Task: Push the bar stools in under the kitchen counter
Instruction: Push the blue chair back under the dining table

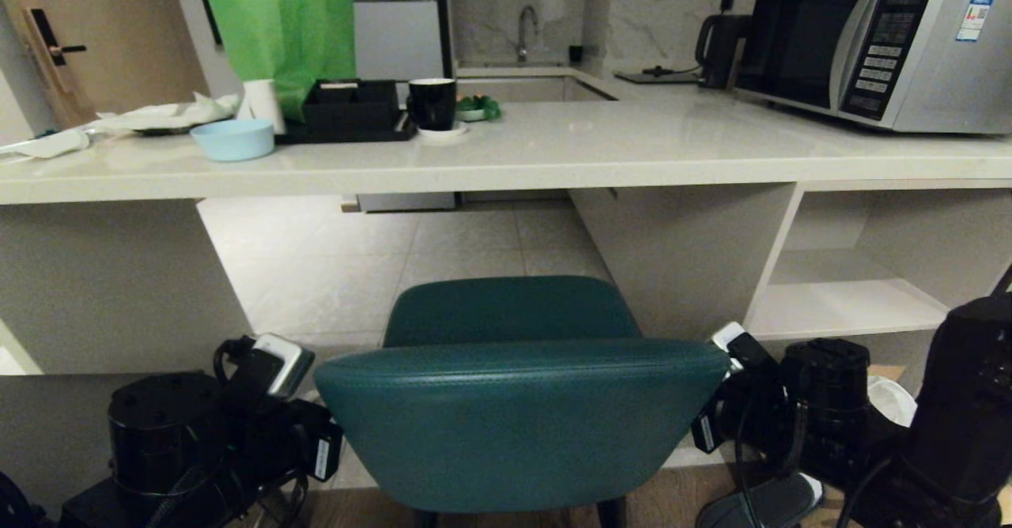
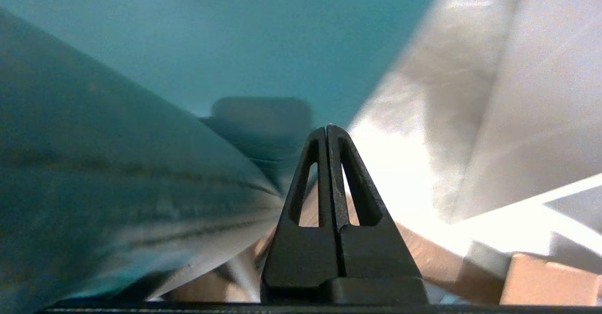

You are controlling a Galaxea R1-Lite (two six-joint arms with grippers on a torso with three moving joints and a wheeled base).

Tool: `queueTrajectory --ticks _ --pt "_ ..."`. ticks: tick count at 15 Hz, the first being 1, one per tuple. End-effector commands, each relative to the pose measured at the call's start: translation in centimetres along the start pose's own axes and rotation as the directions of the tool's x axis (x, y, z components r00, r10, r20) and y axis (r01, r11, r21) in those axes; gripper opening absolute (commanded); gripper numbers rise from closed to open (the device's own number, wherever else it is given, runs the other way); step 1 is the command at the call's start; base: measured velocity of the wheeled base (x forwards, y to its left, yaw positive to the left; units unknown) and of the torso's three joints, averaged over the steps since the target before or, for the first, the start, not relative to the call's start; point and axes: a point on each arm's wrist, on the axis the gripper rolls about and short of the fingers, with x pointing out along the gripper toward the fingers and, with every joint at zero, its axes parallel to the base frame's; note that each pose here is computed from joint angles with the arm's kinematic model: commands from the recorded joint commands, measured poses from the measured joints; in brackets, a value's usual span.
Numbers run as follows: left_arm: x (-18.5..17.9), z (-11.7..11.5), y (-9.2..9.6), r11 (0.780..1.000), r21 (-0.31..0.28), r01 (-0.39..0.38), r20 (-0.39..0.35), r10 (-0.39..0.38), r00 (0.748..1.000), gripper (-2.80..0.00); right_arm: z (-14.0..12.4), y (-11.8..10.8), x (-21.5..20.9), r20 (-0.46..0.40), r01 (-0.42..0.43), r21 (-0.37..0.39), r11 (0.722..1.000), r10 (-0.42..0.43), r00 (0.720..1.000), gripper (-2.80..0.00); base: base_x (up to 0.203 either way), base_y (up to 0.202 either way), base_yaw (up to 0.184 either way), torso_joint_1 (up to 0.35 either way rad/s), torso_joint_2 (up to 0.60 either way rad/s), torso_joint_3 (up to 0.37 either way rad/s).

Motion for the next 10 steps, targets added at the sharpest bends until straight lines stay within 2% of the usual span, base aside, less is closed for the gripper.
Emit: queueTrajectory --ticks 1,4,6,10 --pt "0.1 0.0 -0.3 0.999 0.002 0.034 0.004 -0.034 0.999 -2.8 0.1 0.2 1.8 0.023 0.0 -0.02 1.0 0.001 1.0 -2.8 0.0 0.0 0.0 0.0 0.0 0.0" --pt "0.5 0.4 0.5 1.0 -0.012 0.001 0.023 -0.001 1.0 -2.8 0.0 0.3 1.9 0.015 0.015 -0.017 1.0 -0.015 1.0 -2.8 0.0 0.0 0.0 0.0 0.0 0.0" --pt "1.3 0.9 0.9 1.0 -0.02 -0.018 0.041 0.019 0.999 -2.8 0.7 0.3 1.3 0.04 0.02 0.01 1.0 -0.02 0.999 -2.8 0.0 0.0 0.0 0.0 0.0 0.0" --pt "3.1 0.5 1.6 0.999 -0.029 -0.043 0.01 0.043 0.999 -2.8 1.1 0.5 0.3 0.048 0.019 0.022 1.0 -0.02 0.999 -2.8 0.0 0.0 0.0 0.0 0.0 0.0"
